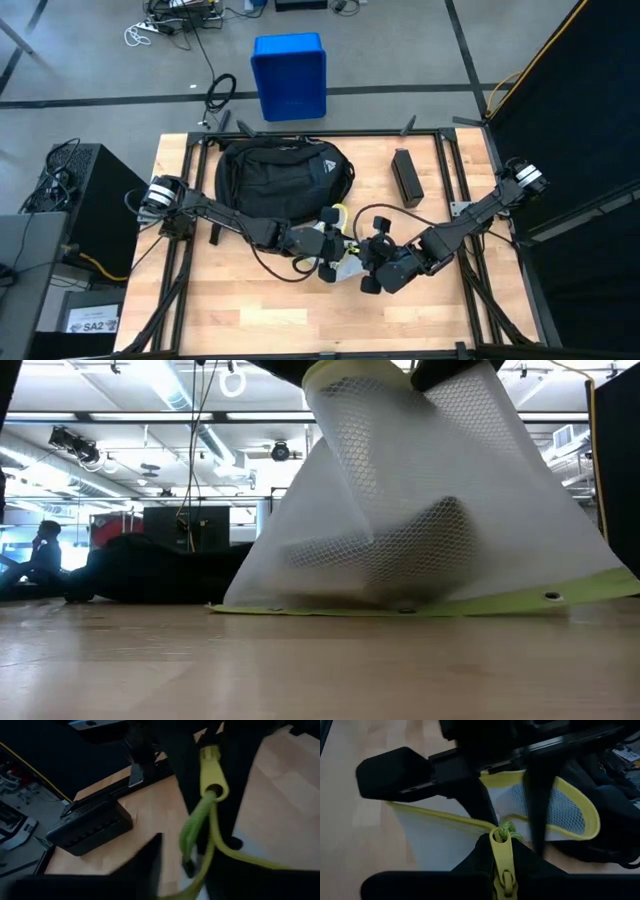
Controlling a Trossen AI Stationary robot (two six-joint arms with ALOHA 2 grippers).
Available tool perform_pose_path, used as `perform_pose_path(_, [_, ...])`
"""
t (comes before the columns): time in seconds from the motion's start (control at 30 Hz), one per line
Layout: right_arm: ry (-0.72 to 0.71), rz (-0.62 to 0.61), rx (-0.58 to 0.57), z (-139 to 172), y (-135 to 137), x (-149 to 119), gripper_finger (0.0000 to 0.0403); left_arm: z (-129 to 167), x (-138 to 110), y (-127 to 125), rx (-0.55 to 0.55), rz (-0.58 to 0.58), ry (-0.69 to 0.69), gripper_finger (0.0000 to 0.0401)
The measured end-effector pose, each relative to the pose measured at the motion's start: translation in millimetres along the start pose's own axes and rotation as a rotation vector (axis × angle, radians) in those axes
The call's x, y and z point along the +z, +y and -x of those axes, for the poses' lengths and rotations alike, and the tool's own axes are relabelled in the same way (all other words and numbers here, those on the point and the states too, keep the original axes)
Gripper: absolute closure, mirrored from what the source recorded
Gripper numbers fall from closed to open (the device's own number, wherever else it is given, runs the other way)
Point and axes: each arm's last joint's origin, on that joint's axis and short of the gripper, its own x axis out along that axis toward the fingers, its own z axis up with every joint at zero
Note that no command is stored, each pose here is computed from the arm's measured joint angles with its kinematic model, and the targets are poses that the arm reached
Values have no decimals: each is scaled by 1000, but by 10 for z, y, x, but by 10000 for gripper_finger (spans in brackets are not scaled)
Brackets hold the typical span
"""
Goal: Unpack backpack
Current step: Close the yellow zip bag
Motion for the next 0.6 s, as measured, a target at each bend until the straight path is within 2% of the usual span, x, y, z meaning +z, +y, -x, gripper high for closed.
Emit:
perform_pose_path(0.07, [0,0,0,0,0,1,403,1,0,-1,0,0,1,387])
perform_pose_path(0.6, [54,82,-15,113,55,-108,403,122,102,-110,-1,-76,-16,401])
